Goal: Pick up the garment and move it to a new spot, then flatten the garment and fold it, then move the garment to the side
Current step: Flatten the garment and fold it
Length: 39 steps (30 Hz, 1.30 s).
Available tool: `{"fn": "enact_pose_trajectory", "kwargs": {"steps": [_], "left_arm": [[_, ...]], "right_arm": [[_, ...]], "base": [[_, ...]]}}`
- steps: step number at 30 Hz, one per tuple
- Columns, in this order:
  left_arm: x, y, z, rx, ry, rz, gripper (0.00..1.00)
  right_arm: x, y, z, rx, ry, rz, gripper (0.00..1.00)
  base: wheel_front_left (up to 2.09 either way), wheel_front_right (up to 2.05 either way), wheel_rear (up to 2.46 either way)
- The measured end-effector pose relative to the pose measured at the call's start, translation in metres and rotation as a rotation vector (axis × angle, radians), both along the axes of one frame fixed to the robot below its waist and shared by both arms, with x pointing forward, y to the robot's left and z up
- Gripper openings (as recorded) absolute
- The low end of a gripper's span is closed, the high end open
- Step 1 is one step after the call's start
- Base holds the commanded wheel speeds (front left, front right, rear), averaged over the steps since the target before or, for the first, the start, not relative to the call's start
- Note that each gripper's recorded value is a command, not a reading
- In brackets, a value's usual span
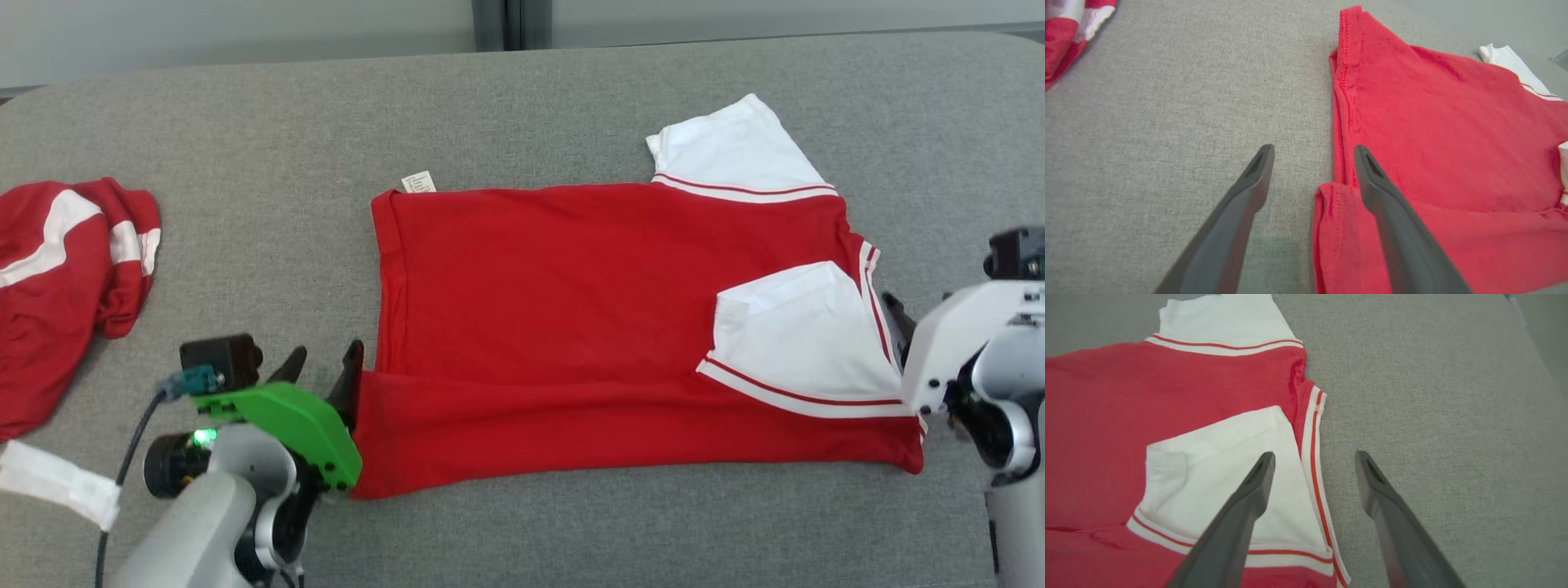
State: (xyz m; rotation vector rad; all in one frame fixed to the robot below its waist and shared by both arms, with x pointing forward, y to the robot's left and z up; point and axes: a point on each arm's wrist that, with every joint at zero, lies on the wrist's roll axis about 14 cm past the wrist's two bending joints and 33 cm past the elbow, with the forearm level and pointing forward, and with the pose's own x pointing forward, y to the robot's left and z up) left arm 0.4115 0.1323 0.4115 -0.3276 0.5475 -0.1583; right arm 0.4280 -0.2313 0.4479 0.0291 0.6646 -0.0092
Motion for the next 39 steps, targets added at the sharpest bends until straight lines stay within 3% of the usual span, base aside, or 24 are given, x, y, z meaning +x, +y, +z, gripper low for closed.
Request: {"fn": "enact_pose_trajectory", "kwargs": {"steps": [4, 10, 14, 23, 36, 38, 39], "left_arm": [[0.033, -0.003, 0.012, 0.008, 0.019, -0.031, 1.00], [0.085, -0.005, 0.020, 0.040, 0.055, -0.086, 1.00], [0.107, -0.011, 0.014, 0.085, 0.079, -0.126, 1.00], [0.124, -0.024, -0.013, 0.121, 0.123, -0.176, 1.00], [0.142, -0.039, -0.042, 0.155, 0.157, -0.251, 1.00], [0.144, -0.039, -0.046, 0.162, 0.175, -0.257, 0.38], [0.145, -0.040, -0.049, 0.166, 0.184, -0.262, 0.00]], "right_arm": [[0.039, 0.003, 0.028, -0.071, -0.019, 0.068, 1.00], [0.096, 0.035, 0.050, -0.088, -0.040, 0.185, 1.00], [0.120, 0.046, 0.045, -0.112, -0.028, 0.229, 1.00], [0.146, 0.062, 0.022, -0.106, 0.001, 0.277, 1.00], [0.165, 0.049, -0.007, -0.133, 0.067, 0.266, 1.00], [0.168, 0.047, -0.012, -0.143, 0.080, 0.266, 1.00], [0.170, 0.047, -0.015, -0.148, 0.090, 0.266, 1.00]], "base": [[0.00, 0.00, 0.00], [0.00, 0.00, 0.00], [0.00, 0.00, 0.00], [0.00, 0.00, 0.00], [0.00, 0.00, 0.00], [0.00, 0.00, 0.00], [0.00, 0.00, 0.00]]}}
